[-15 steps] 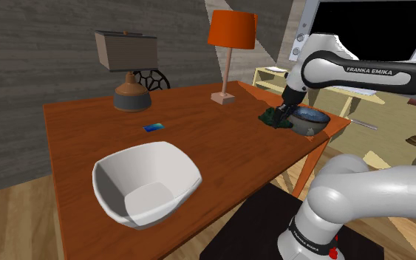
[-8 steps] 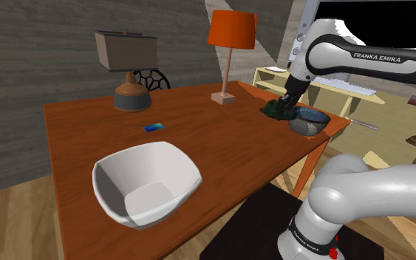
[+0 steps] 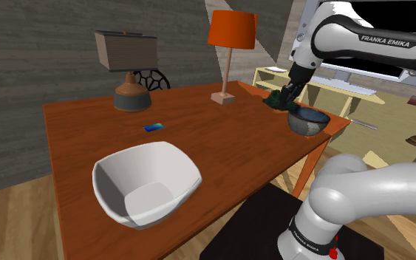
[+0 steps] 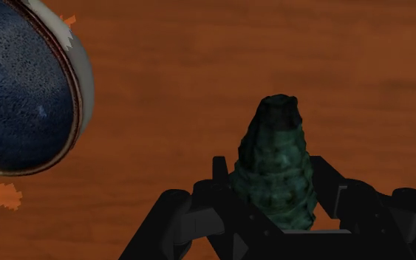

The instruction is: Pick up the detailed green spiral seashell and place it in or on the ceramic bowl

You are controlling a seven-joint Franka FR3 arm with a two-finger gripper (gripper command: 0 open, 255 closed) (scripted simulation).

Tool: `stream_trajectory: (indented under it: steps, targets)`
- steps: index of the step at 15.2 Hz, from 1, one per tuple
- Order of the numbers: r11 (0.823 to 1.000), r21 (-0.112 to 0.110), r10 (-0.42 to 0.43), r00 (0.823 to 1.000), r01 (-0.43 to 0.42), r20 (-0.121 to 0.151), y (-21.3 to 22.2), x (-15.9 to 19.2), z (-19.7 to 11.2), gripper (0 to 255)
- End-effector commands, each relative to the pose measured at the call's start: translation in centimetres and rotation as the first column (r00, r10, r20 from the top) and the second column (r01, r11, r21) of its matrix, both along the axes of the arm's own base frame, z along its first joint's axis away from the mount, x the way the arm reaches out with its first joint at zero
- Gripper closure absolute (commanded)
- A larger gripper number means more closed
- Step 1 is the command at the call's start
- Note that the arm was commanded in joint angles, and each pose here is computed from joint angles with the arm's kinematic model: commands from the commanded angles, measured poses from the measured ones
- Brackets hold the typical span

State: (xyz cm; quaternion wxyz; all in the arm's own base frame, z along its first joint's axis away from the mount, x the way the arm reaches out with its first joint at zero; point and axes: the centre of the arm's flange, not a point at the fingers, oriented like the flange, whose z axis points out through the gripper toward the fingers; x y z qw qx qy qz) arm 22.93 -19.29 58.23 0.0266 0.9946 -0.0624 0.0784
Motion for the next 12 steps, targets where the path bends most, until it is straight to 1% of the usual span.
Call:
stream_trajectory:
  steps: [1,2,12]
  targets:
    - [1.000,0.000,0.000,1.000,0.000,0.000,0.1,0.1,1.1,255]
    - [1.000,0.000,0.000,1.000,0.000,0.000,0.1,0.1,1.3,255]
    - [1.000,0.000,0.000,1.000,0.000,0.000,-12.5,-4.0,0.8,255]
